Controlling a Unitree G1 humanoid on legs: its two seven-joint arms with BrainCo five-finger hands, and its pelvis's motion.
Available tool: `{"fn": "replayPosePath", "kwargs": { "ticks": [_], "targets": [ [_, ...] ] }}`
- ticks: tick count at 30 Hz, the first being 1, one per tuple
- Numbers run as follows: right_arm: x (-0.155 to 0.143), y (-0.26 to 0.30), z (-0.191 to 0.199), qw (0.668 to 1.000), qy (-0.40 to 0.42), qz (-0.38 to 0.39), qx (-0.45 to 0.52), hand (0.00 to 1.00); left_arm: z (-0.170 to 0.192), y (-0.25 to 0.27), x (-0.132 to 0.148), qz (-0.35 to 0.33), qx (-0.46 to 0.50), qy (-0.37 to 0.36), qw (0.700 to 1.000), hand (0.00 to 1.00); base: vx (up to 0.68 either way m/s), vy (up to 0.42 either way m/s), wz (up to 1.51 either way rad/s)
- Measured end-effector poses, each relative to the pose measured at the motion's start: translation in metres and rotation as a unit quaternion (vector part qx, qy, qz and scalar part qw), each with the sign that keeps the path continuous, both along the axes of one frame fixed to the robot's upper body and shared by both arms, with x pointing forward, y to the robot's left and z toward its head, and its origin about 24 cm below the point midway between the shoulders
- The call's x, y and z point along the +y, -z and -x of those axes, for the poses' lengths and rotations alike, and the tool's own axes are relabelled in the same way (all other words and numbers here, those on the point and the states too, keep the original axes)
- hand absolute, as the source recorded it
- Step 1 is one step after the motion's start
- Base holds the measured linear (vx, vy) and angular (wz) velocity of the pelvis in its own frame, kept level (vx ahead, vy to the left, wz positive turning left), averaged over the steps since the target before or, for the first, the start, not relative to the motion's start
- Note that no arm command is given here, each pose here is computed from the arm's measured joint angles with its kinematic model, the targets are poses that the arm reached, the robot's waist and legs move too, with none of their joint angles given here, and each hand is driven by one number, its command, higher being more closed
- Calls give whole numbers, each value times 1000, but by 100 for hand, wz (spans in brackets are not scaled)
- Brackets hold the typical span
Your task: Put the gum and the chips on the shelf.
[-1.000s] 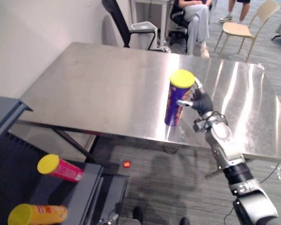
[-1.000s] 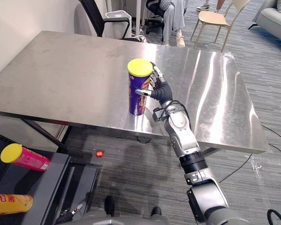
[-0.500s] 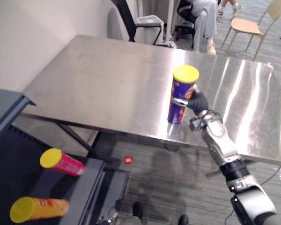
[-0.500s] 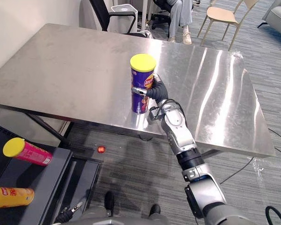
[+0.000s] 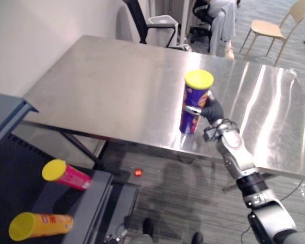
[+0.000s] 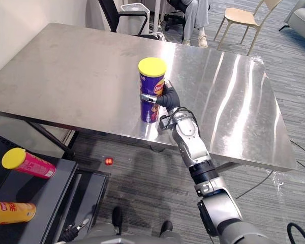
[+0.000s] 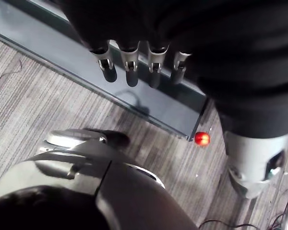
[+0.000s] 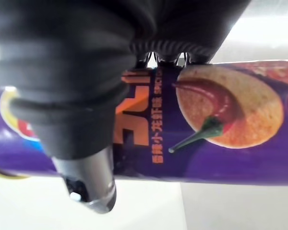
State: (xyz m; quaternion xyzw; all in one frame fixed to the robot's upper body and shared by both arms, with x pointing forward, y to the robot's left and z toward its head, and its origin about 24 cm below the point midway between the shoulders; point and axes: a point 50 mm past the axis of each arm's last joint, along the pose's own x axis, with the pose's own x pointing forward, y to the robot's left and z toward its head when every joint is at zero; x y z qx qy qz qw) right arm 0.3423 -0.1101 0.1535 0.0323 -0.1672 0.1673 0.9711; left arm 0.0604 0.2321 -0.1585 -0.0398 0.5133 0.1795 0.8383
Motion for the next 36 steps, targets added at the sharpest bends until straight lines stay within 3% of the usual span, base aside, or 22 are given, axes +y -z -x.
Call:
{"fn": "replayPosePath", "kwargs": {
  "ticks": [10, 20, 36],
  "targets": [
    [-48, -51, 25, 989, 62, -62, -118, 100, 3, 0, 1, -4, 4, -2, 1000, 0, -19, 2, -12],
    [-92, -36, 51, 981, 133, -81, -116, 100, 13, 2, 2, -9, 22, -4, 1000, 0, -37, -10, -4],
    [-107, -16, 65, 975, 175, -96, -95, 100, 11, 2, 2, -6, 17, -8, 1000, 0, -22, 3, -1]
  ]
}}
